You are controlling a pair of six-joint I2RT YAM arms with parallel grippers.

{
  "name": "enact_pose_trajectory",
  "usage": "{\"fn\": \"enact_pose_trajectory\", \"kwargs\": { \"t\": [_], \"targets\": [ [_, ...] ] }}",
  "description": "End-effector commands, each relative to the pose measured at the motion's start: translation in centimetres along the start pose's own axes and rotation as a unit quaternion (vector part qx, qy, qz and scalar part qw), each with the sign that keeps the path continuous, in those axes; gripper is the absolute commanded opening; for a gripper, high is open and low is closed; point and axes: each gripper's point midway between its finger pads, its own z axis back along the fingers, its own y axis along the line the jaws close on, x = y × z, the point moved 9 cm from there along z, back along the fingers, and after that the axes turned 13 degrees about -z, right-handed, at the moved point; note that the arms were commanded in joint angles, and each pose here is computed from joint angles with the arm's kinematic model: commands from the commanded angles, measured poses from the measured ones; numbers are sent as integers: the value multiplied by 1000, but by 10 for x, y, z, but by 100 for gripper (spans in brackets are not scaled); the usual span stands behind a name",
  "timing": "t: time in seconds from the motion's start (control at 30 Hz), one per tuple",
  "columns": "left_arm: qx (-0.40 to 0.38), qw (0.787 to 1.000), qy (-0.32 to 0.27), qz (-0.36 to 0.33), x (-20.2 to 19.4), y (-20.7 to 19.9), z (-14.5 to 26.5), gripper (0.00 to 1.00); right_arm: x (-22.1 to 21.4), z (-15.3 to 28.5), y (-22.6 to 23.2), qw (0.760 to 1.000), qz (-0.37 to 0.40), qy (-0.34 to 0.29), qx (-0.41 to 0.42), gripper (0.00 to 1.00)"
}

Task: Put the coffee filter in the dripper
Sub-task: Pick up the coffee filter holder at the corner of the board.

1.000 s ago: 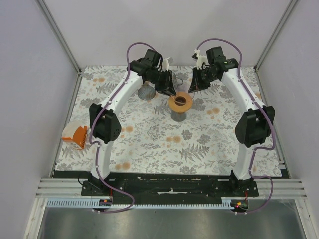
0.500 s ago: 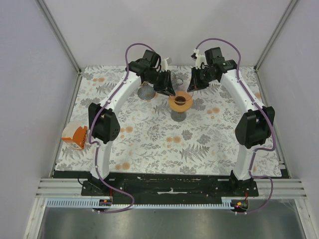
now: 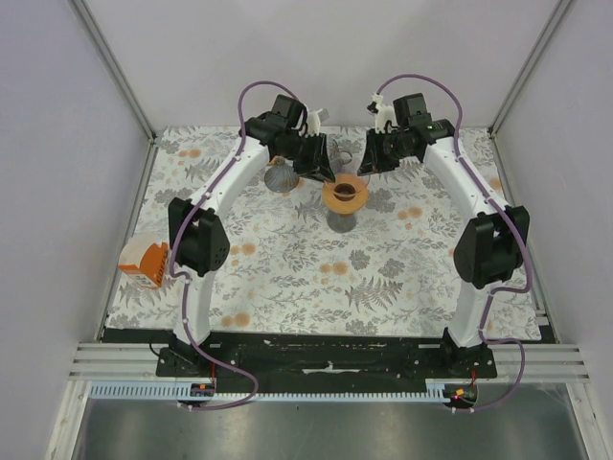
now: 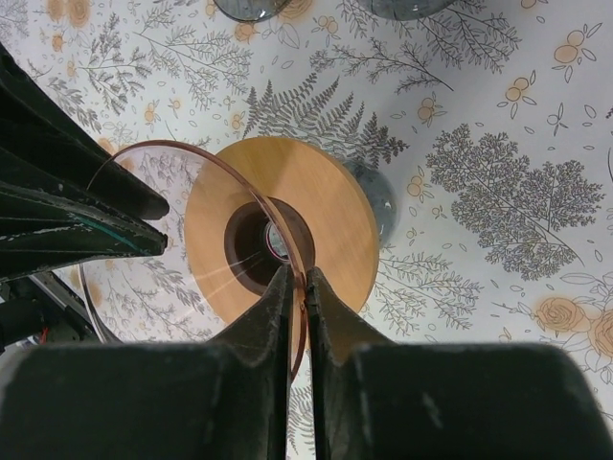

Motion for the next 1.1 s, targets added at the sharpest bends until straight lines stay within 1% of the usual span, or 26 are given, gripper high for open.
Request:
{"fn": "enact_pose_trajectory", "kwargs": {
  "t": [0.0, 0.03, 0.1, 0.17, 0.3, 0.43, 0.5, 0.6, 0.77, 0.93, 0.97, 1.0, 1.07],
  "targets": [
    [48, 997, 20, -57, -5, 21, -24, 31, -35, -30, -7, 995, -17, 96, -25, 16],
    [47, 997, 14, -59, -1, 20, -22, 32, -32, -28, -4, 996, -15, 91, -21, 20],
    [45, 997, 5, -64, 3, 17, -18, 35, -28, -25, 0, 996, -13, 84, -15, 23],
    [43, 996, -9, -72, 10, 12, -10, 38, -26, -22, 4, 997, -12, 80, -7, 25],
    [49, 994, -35, -95, 21, 3, 6, 47, -18, -14, 12, 998, -4, 64, 5, 29],
    [52, 991, -57, -112, 31, -6, 19, 54, -10, -3, 19, 999, 4, 44, 6, 39],
    [56, 990, -61, -115, 32, -7, 22, 57, -6, 1, 23, 999, 10, 36, 8, 45],
    [62, 989, -64, -117, 34, -6, 25, 59, 0, 9, 29, 999, 19, 23, 19, 53],
    [68, 986, -84, -124, 42, -7, 43, 60, 8, 23, 35, 999, 43, 1, 7, 59],
    [83, 981, -118, -131, 49, -5, 81, 61, 21, 53, 45, 995, 84, -48, -17, 62],
    [85, 980, -121, -134, 49, -4, 89, 61, 23, 59, 48, 994, 88, -59, -19, 63],
    [85, 978, -125, -141, 48, -4, 99, 61, 25, 67, 50, 991, 110, -73, -22, 65],
    [103, 975, -125, -150, 44, 3, 119, 61, 27, 80, 55, 986, 132, -96, -21, 66]
  ]
}}
